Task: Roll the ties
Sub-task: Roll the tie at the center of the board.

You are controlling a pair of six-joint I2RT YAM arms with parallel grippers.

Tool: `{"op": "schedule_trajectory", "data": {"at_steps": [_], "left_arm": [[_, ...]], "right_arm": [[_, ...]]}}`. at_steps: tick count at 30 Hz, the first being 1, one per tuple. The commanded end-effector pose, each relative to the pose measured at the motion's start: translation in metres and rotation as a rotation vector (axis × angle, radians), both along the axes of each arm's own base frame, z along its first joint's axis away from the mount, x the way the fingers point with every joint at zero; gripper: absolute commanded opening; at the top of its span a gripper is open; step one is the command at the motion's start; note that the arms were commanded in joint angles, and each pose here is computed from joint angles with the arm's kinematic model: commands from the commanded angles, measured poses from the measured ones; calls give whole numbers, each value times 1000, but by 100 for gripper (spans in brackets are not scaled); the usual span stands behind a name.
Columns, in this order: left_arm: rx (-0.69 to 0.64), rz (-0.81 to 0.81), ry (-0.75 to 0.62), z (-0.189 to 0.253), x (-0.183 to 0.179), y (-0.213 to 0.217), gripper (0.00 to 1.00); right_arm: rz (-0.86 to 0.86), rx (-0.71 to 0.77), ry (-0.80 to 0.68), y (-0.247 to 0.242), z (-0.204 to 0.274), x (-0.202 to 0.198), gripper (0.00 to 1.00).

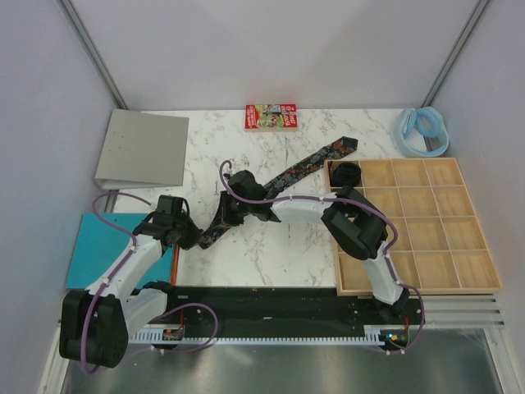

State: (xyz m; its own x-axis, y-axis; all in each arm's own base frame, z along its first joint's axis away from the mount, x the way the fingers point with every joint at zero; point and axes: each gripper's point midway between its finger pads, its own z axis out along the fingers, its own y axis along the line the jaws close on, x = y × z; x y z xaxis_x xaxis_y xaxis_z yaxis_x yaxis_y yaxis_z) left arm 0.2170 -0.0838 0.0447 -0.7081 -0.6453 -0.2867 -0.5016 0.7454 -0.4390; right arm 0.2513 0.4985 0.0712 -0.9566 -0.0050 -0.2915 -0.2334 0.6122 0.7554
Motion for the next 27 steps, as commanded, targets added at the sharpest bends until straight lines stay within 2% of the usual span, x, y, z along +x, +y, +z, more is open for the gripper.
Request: {"op": "schedule_trajectory", "data": {"at_steps": [1,12,24,26,27], "left_arm": [[15,-14,-27,-7,6,2,6],[7,-16,1,-20,-2,1,6],[27,-14,2,-22,-5,5,5],[23,-17,-18,-15,-3,4,7],[21,-21,-29,-12,-2,4,12]], "right_arm": [[17,39,-22,7,4,3,4],[18,28,11,4,-22,-4,4],[2,-49,40,-10,-68,-6,2],[1,-59,45,-13,-73,-8,2],[-1,-61,44,-13,-72,-7,2]]}}
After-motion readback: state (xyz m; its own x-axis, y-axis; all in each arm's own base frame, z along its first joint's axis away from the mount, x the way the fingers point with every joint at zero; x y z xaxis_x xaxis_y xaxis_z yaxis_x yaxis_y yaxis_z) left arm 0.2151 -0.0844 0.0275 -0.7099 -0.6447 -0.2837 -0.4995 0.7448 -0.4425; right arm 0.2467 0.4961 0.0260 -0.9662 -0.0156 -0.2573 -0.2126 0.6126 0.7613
